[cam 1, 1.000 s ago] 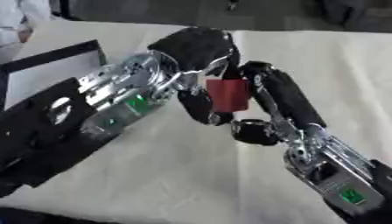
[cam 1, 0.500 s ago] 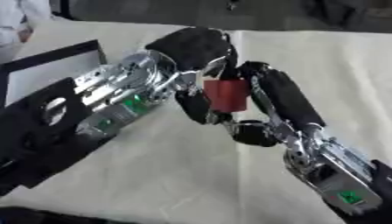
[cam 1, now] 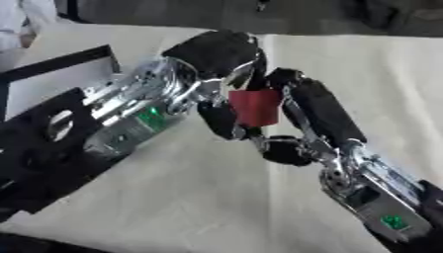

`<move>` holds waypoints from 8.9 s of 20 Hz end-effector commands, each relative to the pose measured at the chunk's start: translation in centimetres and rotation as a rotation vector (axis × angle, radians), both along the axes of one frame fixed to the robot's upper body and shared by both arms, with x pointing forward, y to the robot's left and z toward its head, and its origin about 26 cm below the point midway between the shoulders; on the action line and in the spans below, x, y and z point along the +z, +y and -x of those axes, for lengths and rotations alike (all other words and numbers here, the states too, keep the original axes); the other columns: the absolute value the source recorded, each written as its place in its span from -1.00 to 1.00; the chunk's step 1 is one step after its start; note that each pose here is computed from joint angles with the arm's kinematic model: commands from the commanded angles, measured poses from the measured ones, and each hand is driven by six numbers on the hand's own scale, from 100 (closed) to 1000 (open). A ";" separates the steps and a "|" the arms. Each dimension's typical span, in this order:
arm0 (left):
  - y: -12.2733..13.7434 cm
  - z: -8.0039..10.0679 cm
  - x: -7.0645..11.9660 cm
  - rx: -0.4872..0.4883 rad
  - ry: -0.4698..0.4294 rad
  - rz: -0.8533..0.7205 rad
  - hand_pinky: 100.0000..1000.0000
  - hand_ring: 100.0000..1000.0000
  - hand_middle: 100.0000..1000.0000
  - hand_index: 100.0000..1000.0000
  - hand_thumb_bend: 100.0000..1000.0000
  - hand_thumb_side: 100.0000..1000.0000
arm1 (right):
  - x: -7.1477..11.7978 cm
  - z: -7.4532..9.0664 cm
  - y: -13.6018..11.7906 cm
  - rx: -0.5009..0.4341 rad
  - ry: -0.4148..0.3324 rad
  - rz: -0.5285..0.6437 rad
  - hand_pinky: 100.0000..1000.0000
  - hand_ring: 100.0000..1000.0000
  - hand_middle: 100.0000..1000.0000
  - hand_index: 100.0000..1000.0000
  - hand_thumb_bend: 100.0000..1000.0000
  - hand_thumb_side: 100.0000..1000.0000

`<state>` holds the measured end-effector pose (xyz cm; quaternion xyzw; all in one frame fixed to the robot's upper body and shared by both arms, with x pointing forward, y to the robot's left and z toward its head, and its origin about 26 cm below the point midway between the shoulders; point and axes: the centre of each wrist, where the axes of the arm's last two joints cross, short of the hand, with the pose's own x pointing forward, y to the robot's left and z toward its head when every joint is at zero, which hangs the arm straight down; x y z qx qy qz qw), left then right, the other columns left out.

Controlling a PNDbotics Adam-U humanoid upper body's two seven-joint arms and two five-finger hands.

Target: Pick up the objects with one hand, pass them to the other hand, and then place them into the box on the other side of the table.

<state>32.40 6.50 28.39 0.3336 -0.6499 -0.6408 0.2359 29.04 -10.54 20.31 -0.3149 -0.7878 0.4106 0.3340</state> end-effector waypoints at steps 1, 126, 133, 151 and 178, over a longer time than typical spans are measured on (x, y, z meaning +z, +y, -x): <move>-0.9 0.9 0.6 -0.046 -0.015 0.010 0.15 -0.30 -0.52 -0.27 -1.00 -1.00 | 1.6 1.8 1.5 0.106 -0.067 -0.036 0.10 0.13 0.36 0.45 -0.92 -1.00; 10.1 -0.8 2.7 0.283 -0.088 0.152 0.17 -0.38 -0.72 -0.37 -1.00 -1.00 | 1.8 1.5 -0.2 0.025 -0.164 0.054 0.50 0.53 0.76 1.00 -0.77 -0.91; 14.9 -1.2 2.9 0.436 -0.126 0.216 0.18 -0.37 -0.72 -0.37 -1.00 -1.00 | 2.1 1.0 -1.5 0.101 -0.194 -0.022 0.53 0.53 0.73 0.94 -1.00 -0.85; 23.7 -2.6 1.5 0.763 -0.173 0.381 0.21 -0.38 -0.72 -0.37 -1.00 -1.00 | 3.6 -1.0 -10.5 -0.237 -0.350 -0.179 0.47 0.54 0.61 0.77 -1.00 -0.91; 30.7 -5.1 -1.6 1.133 -0.001 0.100 0.69 0.68 0.44 0.73 0.58 -0.51 | 5.2 -1.3 -14.4 -0.433 -0.493 -0.418 0.42 0.50 0.63 0.80 -1.00 -0.82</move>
